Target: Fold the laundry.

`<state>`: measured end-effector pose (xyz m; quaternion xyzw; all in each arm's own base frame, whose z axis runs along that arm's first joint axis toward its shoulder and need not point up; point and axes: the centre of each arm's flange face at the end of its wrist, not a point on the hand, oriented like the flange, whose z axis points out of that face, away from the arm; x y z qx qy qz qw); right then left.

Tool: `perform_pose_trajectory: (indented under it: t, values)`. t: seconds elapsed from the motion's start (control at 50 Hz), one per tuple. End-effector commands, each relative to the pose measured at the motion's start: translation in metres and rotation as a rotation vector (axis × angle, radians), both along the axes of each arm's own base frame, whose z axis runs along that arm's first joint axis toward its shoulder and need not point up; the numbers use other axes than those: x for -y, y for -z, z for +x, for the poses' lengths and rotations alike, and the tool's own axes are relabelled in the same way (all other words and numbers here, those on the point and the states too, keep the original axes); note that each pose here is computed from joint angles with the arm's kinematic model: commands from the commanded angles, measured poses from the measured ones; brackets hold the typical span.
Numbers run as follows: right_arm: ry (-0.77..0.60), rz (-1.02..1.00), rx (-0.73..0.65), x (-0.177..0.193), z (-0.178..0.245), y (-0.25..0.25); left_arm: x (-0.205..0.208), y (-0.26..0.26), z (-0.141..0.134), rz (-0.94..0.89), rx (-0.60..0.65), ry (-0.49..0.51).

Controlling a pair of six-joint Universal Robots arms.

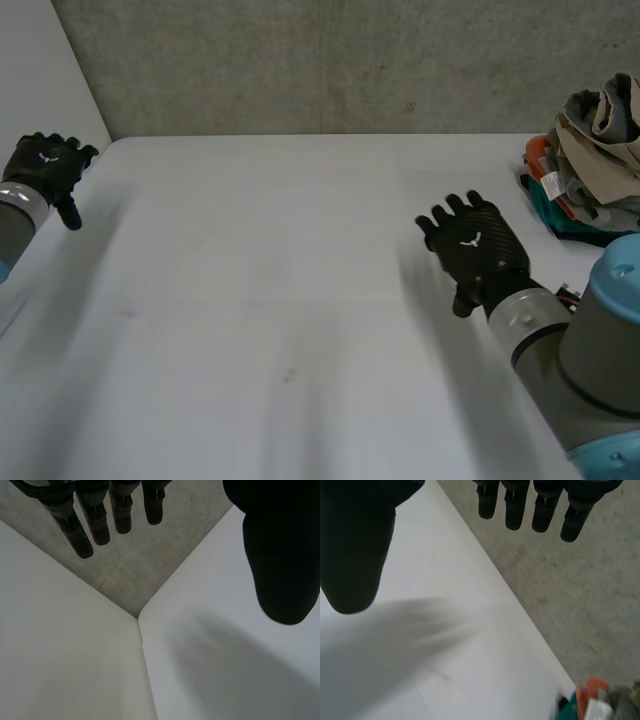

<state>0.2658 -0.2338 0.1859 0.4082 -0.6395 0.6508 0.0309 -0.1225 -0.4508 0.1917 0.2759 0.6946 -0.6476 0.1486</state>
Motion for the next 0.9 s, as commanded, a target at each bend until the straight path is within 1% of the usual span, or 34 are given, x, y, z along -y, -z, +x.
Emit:
perform_pose_trajectory:
  t: [0.02,0.12,0.2,0.28,0.3,0.34,0.36,0.48,0.58,0.66,0.7,0.78,0.8,0.84,0.86,0.9]
  values:
    - [-0.024,-0.011,0.051,-0.003,0.009,-0.004,0.004,0.001,-0.003,-0.017,0.004,-0.016]
    - [-0.006,0.001,0.066,0.002,0.006,-0.003,0.007,0.001,0.000,-0.025,0.008,-0.034]
    - [-0.003,0.006,0.083,0.006,0.005,-0.005,0.011,0.004,0.006,-0.027,0.028,-0.073]
    - [-0.013,0.015,0.104,0.008,0.005,-0.004,0.015,0.008,0.013,-0.034,0.112,-0.117]
    - [-0.020,0.018,0.112,0.010,0.005,-0.004,0.017,0.010,0.017,-0.036,0.150,-0.133]
    - [-0.032,0.027,0.118,0.012,0.005,-0.004,0.018,0.012,0.021,-0.035,0.177,-0.142]
    - [-0.038,0.031,0.121,0.013,0.004,-0.004,0.018,0.014,0.022,-0.033,0.198,-0.131]
    - [-0.031,0.038,0.108,0.020,0.002,-0.007,0.016,0.019,0.019,-0.015,0.190,-0.084]
    - [-0.010,0.094,0.000,0.028,-0.008,-0.007,0.014,0.024,0.017,0.011,0.201,-0.041]
    - [0.004,0.133,-0.052,0.033,-0.015,-0.011,0.015,0.019,0.016,-0.003,0.218,-0.013]
    - [0.007,0.138,-0.055,0.035,-0.016,-0.014,0.014,0.013,0.014,-0.018,0.217,-0.007]
    - [0.016,0.097,-0.020,0.046,-0.018,-0.028,0.006,-0.003,0.000,-0.030,0.128,0.018]
    - [0.029,0.075,0.007,0.051,-0.020,-0.035,-0.001,-0.012,-0.014,-0.030,0.066,0.037]
    - [0.040,0.057,0.036,0.054,-0.021,-0.043,-0.011,-0.024,-0.027,-0.028,0.012,0.054]
    - [0.050,0.047,0.071,0.057,-0.022,-0.050,-0.024,-0.035,-0.041,-0.014,-0.053,0.073]
    - [0.061,0.044,0.111,0.058,-0.023,-0.057,-0.042,-0.045,-0.057,0.013,-0.122,0.094]
